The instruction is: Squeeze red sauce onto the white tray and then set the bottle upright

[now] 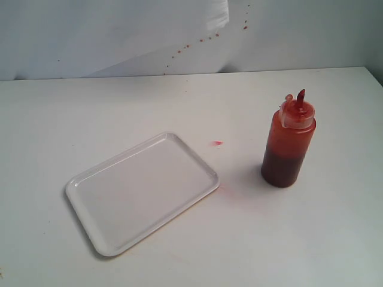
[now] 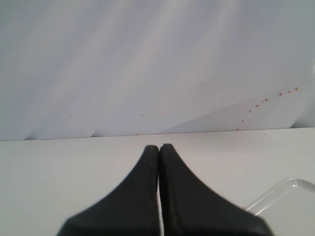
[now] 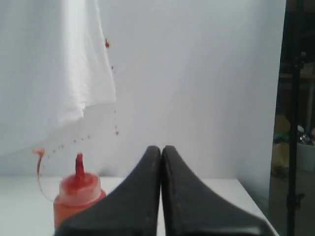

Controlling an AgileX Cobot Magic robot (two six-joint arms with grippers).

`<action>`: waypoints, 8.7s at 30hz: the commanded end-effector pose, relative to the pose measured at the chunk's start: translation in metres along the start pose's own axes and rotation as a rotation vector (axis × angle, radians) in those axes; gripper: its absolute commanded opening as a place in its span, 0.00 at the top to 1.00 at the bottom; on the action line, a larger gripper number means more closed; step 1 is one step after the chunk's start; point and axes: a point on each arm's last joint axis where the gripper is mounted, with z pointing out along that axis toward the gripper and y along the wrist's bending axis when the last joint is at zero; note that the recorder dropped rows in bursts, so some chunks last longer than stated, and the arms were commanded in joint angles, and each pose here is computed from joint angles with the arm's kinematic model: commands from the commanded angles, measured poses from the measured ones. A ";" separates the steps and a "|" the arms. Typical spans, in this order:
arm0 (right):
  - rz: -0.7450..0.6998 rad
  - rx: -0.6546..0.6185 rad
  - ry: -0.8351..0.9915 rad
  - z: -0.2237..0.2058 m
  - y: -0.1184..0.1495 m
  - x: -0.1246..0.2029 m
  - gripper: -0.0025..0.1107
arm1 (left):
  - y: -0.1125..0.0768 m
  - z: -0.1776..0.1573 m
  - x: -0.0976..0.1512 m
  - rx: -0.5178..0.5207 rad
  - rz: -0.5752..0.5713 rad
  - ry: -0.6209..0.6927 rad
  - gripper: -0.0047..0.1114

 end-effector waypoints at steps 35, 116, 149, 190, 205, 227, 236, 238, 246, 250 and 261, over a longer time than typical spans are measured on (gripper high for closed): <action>-0.047 -0.020 0.005 0.099 0.000 -0.024 0.98 | 0.000 0.000 0.002 0.005 -0.011 0.004 0.96; 0.150 -0.709 0.351 0.214 0.063 0.133 0.98 | 0.000 0.000 0.002 0.005 -0.010 0.004 0.96; 1.059 -0.457 0.346 0.216 0.126 0.077 0.98 | 0.000 0.000 0.002 0.005 -0.010 0.004 0.96; 1.237 -0.636 0.368 0.246 0.160 0.042 0.98 | 0.003 0.004 -0.045 0.162 -0.999 -0.359 0.25; 1.375 -0.491 0.410 0.244 0.174 0.060 0.98 | -0.015 0.070 -0.015 0.195 -1.517 0.062 0.26; 1.477 -0.719 0.458 0.264 0.277 0.079 0.98 | -0.024 0.106 0.019 0.200 -1.739 0.229 0.28; 1.485 -0.814 0.487 0.265 0.333 0.077 0.98 | -0.017 0.108 0.018 0.142 -1.715 0.147 0.28; 1.484 -0.827 0.496 0.265 0.343 0.078 0.98 | -0.017 0.108 0.019 0.140 -1.714 0.148 0.28; 1.517 -0.864 0.508 0.266 0.369 0.078 0.98 | -0.015 0.108 0.019 0.123 -1.671 0.138 0.28; 1.540 -0.861 0.494 0.269 0.369 0.076 0.98 | -0.013 0.109 0.019 0.105 -1.664 0.113 0.28; 1.563 -0.853 0.508 0.268 0.371 0.076 0.98 | -0.014 0.108 0.024 0.080 -1.647 0.162 0.28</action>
